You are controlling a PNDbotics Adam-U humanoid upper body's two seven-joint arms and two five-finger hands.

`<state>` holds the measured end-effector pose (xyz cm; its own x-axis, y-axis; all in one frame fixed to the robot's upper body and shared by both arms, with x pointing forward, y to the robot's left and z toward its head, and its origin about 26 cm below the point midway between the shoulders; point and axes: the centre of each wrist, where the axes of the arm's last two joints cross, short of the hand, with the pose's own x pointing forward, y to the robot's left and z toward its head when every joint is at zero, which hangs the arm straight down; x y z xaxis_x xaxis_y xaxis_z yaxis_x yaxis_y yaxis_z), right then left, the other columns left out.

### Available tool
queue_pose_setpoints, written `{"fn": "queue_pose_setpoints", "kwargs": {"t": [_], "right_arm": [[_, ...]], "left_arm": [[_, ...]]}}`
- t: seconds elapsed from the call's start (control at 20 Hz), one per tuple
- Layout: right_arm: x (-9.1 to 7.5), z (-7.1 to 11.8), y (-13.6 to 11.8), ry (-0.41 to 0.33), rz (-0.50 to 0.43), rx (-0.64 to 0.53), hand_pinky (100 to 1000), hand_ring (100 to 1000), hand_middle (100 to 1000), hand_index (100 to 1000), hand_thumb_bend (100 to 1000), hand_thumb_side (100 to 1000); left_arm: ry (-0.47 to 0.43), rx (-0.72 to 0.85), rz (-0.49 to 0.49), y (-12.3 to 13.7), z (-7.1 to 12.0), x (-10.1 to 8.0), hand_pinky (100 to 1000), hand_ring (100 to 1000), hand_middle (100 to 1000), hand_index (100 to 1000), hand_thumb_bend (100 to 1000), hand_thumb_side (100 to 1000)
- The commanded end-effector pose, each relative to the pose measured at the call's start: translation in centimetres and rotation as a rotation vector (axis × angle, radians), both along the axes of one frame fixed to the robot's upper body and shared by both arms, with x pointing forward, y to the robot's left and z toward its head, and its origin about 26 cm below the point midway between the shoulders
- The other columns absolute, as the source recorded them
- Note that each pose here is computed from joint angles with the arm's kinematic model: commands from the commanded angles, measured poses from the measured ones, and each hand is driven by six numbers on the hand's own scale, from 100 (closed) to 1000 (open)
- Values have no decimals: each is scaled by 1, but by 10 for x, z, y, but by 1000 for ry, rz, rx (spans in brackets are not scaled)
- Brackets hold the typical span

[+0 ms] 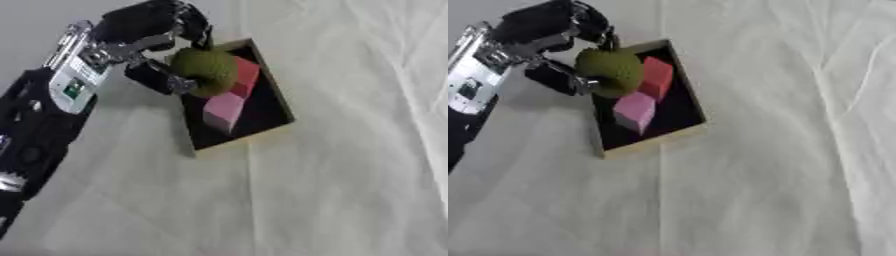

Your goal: Pick up objects on the table and place them in the box.

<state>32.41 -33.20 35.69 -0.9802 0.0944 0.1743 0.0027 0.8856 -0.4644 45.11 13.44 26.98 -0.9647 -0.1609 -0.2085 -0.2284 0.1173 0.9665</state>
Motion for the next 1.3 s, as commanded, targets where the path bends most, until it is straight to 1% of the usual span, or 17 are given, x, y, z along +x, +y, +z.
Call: {"fn": "queue_pose_setpoints", "kwargs": {"t": [0.05, 0.25, 0.35, 0.5, 0.65, 0.75, 0.85, 0.9, 0.95, 1.0, 1.05, 1.1, 1.2, 1.3], "right_arm": [[-5, 10, -4, -28, -6, -6, 896, 823, 760, 809, 100, 523], [-5, 9, -4, -26, -8, -6, 896, 823, 760, 809, 100, 523], [-4, 9, -5, -24, -10, -7, 896, 823, 759, 809, 100, 523], [-4, 8, -5, -19, -9, -8, 897, 822, 759, 809, 100, 523], [-4, 8, -5, -17, -8, -11, 897, 822, 759, 809, 100, 523], [-4, 8, -5, -17, -9, -11, 897, 822, 758, 809, 100, 523], [-4, 8, -5, -17, -9, -11, 896, 822, 758, 809, 100, 523], [-4, 8, -5, -16, -9, -11, 896, 822, 758, 809, 100, 523], [-4, 8, -6, -16, -10, -11, 896, 822, 758, 809, 100, 523], [-5, 8, -6, -16, -10, -11, 896, 822, 758, 809, 100, 523], [-5, 8, -6, -16, -11, -11, 896, 822, 758, 809, 100, 523], [-5, 8, -6, -16, -11, -11, 896, 822, 758, 808, 100, 523], [-5, 8, -6, -14, -13, -11, 896, 822, 757, 808, 100, 523], [-5, 8, -6, -12, -14, -12, 896, 821, 757, 808, 100, 523]], "left_arm": [[-67, 109, -38, 3, 7, 2, 517, 467, 396, 526, 100, 231], [-86, 72, -19, 8, 2, 4, 514, 462, 393, 520, 100, 214], [-108, 24, -25, 12, 6, 3, 514, 459, 391, 515, 100, 185], [-128, -12, -13, 18, 6, 3, 518, 462, 395, 521, 100, 190], [-125, 3, 17, 20, -2, 8, 538, 480, 415, 548, 100, 202], [-124, 27, 35, 19, -7, 11, 585, 524, 459, 601, 100, 220], [-130, 69, 56, 18, -12, 14, 652, 604, 528, 680, 129, 241], [-135, 95, 68, 17, -14, 15, 714, 695, 613, 758, 113, 257], [-140, 125, 79, 17, -16, 15, 738, 730, 651, 791, 113, 263], [-147, 152, 90, 16, -17, 16, 781, 776, 712, 831, 118, 273], [-154, 177, 100, 17, -18, 16, 807, 804, 746, 855, 116, 277], [-161, 198, 111, 18, -19, 16, 865, 865, 813, 906, 100, 277], [-171, 236, 138, 23, -20, 17, 923, 921, 869, 938, 100, 268], [-175, 250, 156, 28, -19, 16, 951, 946, 899, 956, 100, 257]]}}
